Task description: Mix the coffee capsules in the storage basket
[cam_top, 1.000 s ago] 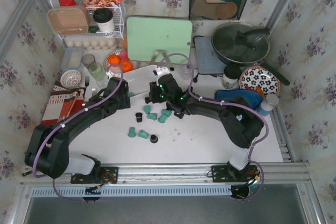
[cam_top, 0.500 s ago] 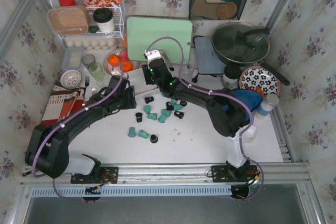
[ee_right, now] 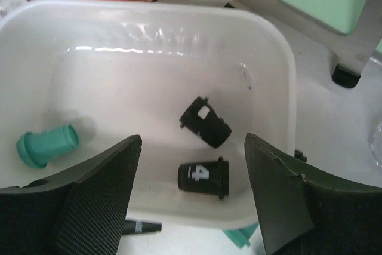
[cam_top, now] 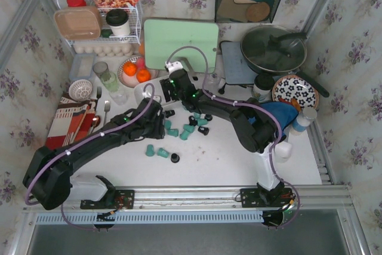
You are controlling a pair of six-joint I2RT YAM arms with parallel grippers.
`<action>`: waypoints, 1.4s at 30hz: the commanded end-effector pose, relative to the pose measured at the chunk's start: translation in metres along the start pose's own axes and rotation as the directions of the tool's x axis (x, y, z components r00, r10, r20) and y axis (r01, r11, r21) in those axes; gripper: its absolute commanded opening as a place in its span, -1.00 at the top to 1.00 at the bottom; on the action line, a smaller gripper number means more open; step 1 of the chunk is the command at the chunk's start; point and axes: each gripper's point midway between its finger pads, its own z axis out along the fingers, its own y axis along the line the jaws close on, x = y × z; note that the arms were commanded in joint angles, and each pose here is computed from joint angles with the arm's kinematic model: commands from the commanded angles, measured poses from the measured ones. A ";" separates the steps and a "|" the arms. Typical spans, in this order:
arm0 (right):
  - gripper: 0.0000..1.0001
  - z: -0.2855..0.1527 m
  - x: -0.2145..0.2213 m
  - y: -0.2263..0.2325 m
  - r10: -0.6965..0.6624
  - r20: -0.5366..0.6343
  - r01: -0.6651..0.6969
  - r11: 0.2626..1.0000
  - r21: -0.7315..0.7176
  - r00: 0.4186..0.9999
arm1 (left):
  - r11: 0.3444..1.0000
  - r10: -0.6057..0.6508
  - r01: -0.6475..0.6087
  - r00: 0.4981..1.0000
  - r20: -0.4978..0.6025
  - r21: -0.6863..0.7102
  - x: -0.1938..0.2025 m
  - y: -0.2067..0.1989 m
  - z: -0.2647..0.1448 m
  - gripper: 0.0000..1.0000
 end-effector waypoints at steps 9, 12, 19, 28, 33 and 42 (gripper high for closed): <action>-0.54 -0.071 0.008 -0.012 -0.014 0.076 0.019 0.998 -0.065 0.997 | 0.981 0.020 -0.024 0.999 -0.027 -0.190 0.017 0.021 0.018 -0.12; -0.54 -0.094 0.017 -0.021 0.014 0.105 -0.008 0.998 -0.056 0.994 | 0.977 0.021 -0.028 0.999 -0.037 -0.211 0.021 0.024 0.033 -0.12; -0.53 -0.148 0.042 -0.028 0.060 0.205 -0.033 0.990 -0.137 0.977 | 0.969 0.021 -0.020 1.000 0.000 -0.245 0.013 0.026 0.047 -0.12; -0.49 -0.172 0.040 -0.038 0.087 0.281 -0.052 0.990 -0.130 0.956 | 0.946 -0.011 0.008 1.000 -0.007 -0.325 0.005 0.030 0.064 0.07; -0.49 -0.176 0.039 -0.039 0.091 0.282 -0.057 0.990 -0.126 0.955 | 0.932 -0.055 0.041 0.998 -0.031 -0.361 0.015 0.034 0.069 0.24; -0.48 -0.187 0.028 -0.043 0.115 0.307 -0.082 0.989 -0.120 0.945 | 0.927 -0.063 0.046 0.997 -0.033 -0.371 0.014 0.035 0.063 0.70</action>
